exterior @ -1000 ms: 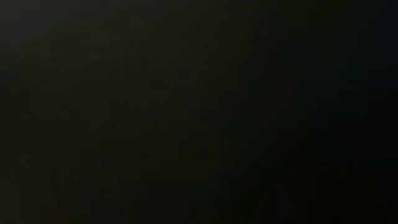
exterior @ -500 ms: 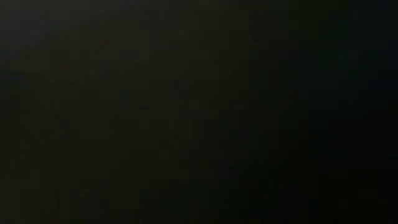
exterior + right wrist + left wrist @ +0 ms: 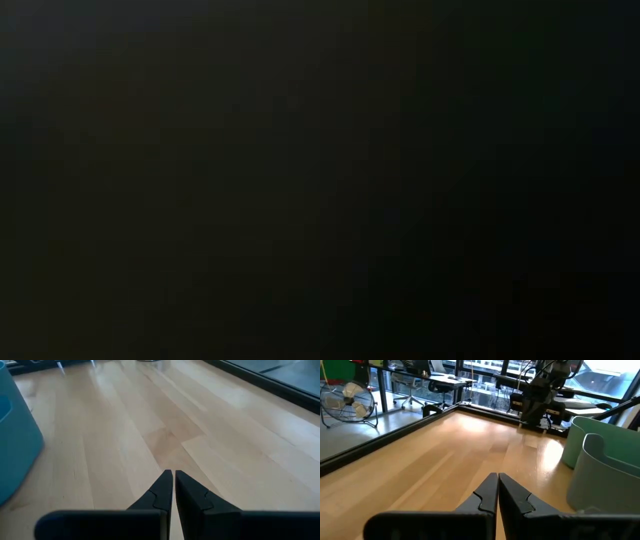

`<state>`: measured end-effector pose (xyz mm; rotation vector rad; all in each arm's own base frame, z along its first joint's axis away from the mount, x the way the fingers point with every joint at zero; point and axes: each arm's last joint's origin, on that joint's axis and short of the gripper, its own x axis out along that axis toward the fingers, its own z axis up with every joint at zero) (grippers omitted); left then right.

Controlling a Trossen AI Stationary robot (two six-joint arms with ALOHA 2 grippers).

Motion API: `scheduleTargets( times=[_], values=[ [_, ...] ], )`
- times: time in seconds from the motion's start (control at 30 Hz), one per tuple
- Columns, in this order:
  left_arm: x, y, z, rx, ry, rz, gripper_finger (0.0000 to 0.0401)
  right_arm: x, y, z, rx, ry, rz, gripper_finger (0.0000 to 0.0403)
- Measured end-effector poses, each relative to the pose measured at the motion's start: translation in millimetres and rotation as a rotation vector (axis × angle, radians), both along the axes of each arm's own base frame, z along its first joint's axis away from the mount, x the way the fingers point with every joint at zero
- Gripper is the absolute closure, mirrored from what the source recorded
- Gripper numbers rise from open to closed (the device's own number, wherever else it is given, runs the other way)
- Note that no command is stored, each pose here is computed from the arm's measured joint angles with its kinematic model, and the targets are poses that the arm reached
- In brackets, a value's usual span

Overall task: Pick and place USB-C Cables
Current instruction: Return to Home Position

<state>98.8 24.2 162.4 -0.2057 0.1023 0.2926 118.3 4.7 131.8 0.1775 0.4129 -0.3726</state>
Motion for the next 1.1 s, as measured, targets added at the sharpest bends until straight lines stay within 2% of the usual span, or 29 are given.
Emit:
scheduleTargets(
  times=[0.37, 1.1],
  values=[
    [0, 0, 0, 0.0, 0.0, -0.002, 0.0391, -1, 0, 4, 0.007, -0.043, -0.001, 0.0377],
    [-2, -1, 3, 0.008, -0.034, -0.002, 0.0394, -17, -2, 33, 0.055, -0.367, 0.0, 0.0377]
  ],
)
